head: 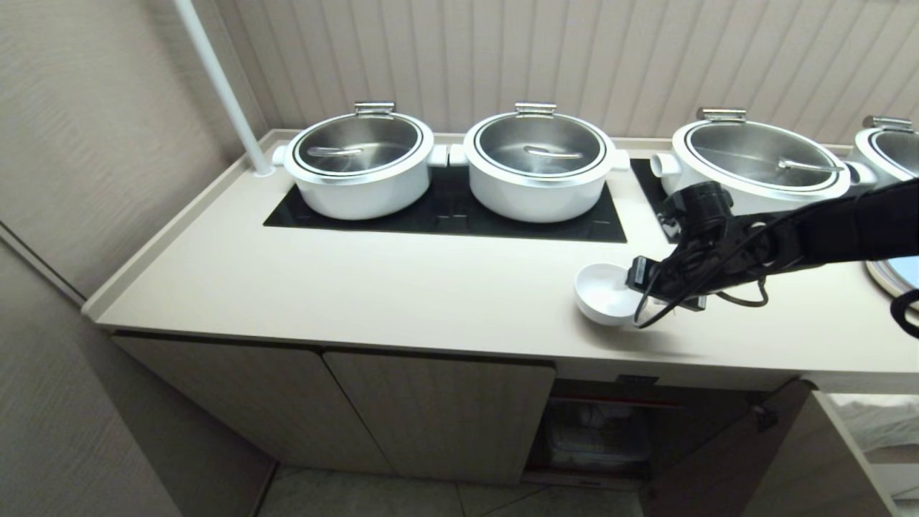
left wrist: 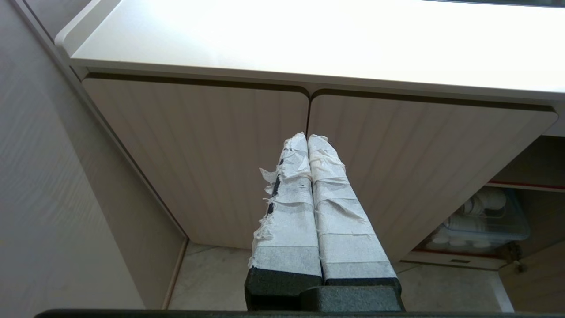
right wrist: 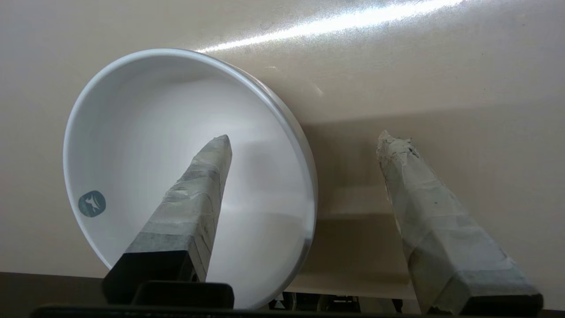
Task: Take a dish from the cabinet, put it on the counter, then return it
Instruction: Place it on the table
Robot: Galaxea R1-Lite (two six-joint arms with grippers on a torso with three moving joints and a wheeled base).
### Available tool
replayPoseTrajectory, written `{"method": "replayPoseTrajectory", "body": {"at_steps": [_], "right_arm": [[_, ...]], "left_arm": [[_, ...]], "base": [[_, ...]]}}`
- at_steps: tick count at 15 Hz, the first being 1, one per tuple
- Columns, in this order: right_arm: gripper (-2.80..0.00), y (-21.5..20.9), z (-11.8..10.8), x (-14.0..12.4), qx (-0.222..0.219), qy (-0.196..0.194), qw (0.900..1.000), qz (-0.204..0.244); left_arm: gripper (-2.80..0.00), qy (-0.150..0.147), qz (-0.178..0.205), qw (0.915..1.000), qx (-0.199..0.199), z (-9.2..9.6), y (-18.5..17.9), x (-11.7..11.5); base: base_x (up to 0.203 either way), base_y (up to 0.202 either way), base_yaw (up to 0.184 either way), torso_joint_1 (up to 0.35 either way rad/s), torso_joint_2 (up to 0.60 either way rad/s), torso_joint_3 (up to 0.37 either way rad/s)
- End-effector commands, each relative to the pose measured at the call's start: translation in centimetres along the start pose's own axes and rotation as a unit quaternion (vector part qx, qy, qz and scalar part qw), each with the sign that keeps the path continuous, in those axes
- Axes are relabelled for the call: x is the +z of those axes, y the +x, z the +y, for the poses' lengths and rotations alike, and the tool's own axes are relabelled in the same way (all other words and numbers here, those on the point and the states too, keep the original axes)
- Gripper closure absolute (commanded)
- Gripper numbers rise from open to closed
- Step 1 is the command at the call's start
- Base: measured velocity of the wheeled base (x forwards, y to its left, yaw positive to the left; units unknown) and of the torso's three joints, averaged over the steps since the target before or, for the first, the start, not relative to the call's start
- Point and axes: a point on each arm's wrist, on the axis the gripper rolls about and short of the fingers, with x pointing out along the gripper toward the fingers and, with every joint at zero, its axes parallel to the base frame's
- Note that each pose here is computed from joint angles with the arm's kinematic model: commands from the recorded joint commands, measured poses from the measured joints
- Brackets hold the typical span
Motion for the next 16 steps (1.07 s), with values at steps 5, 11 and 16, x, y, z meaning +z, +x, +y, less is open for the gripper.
{"method": "replayPoseTrajectory", "body": {"at_steps": [5,11,16], "right_arm": [[-2.8,-0.9,0.1,0.3,0.002,0.0,1.0,-0.01],[-2.8,-1.2,0.1,0.2,-0.032,-0.017,0.997,-0.067],[-2.8,-1.5,0.1,0.1,-0.005,-0.055,0.986,-0.16]], "left_arm": [[0.0,0.0,-0.001,1.0,0.0,0.0,0.0,0.0],[0.0,0.0,0.0,1.0,0.0,0.0,0.0,0.0],[0.0,0.0,-0.001,1.0,0.0,0.0,0.0,0.0]], "base": [[0.0,0.0,0.0,0.0,0.0,0.0],[0.0,0.0,0.0,0.0,0.0,0.0],[0.0,0.0,0.0,0.0,0.0,0.0]]}}
